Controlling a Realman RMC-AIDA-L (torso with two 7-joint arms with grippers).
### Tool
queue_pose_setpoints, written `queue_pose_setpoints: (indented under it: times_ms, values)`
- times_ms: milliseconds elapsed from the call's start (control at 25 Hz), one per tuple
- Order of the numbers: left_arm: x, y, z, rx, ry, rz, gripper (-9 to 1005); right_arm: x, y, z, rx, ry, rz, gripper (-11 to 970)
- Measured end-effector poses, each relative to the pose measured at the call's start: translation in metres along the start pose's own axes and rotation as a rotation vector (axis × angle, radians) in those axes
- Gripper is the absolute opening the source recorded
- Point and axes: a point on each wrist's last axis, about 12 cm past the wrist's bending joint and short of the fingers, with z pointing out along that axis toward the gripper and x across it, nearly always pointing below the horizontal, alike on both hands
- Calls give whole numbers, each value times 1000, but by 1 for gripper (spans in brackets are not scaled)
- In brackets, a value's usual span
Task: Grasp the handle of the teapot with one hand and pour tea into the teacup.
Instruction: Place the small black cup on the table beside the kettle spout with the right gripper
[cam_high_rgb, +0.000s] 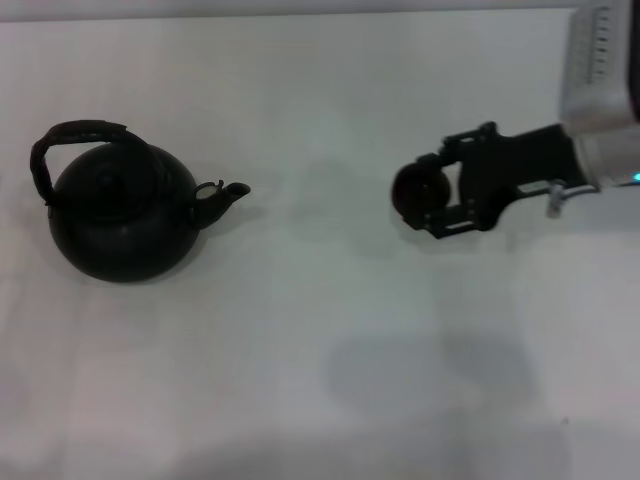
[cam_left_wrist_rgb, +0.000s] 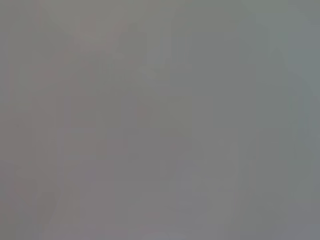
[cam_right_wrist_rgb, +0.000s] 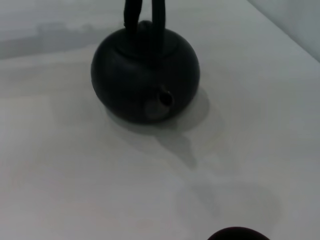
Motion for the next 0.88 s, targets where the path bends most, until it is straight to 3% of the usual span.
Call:
queue_pose_setpoints:
  times_ms: [360, 880]
  values:
    - [0, -1, 1, 3, -1, -1, 650, -17, 3, 23, -1, 25, -46, 725]
    - [-1, -4, 7, 14, -8, -3, 650, -9, 7, 45, 16, 87, -71, 726]
